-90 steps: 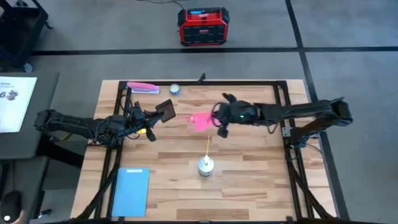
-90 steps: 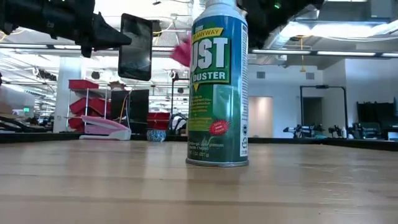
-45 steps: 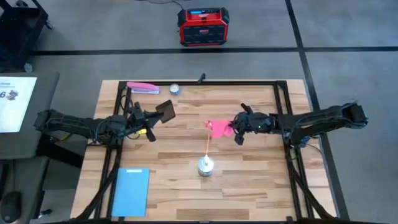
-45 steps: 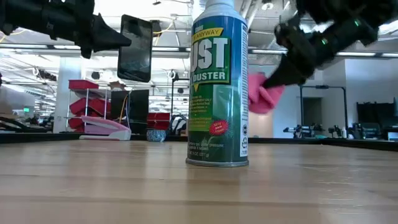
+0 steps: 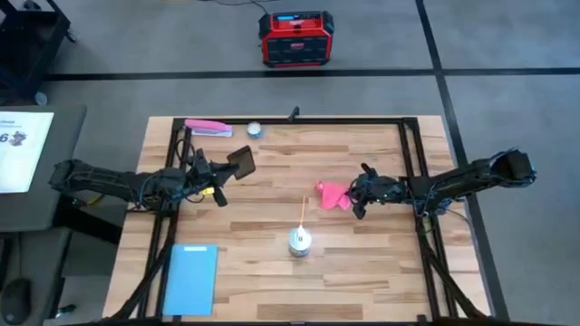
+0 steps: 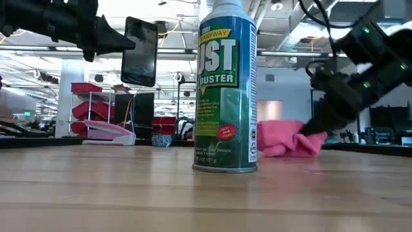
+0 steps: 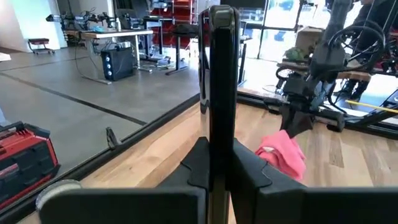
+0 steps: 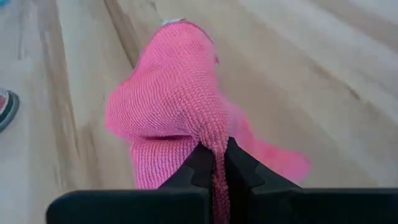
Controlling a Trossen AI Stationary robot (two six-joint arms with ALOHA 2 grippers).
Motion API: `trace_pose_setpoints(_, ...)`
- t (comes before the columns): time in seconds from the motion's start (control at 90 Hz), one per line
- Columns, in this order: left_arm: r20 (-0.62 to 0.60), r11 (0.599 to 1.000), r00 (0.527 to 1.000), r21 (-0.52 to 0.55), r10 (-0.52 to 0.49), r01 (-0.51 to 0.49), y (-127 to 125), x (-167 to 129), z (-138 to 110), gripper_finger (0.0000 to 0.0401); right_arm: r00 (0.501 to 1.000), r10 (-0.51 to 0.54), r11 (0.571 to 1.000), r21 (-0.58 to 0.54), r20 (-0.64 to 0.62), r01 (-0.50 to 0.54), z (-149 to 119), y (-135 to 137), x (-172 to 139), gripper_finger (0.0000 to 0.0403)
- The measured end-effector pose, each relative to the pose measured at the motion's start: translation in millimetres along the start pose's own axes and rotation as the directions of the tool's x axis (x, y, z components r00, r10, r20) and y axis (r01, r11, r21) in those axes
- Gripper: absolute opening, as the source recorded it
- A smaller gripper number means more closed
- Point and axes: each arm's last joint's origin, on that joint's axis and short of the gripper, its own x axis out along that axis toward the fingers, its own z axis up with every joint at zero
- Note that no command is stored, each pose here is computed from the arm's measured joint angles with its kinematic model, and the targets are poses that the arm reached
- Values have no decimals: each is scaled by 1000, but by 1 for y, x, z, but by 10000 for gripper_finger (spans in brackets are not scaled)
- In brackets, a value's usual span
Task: Apply microfiber cloth
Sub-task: Wipe the front of the black cellphone with the pink microfiber cloth
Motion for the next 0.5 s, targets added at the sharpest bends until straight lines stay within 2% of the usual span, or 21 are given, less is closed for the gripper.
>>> trace_pose_setpoints(0.133,1,1000,1000,0,0,0,0,0,0,8,995,70,997,22,74,-71,-15,-7,-7,0)
trace_pose_setpoints(0.267,3,1000,1000,-2,-1,1,0,0,0,8,982,157,988,-16,105,-157,-10,-3,-7,0)
trace_pose_setpoints(0.411,2,1000,1000,-1,0,0,0,0,0,8,927,314,950,-74,205,-305,2,5,-11,0)
trace_pose_setpoints(0.5,-1,1000,1000,0,0,0,0,0,0,8,913,338,941,-88,226,-327,5,6,-12,0)
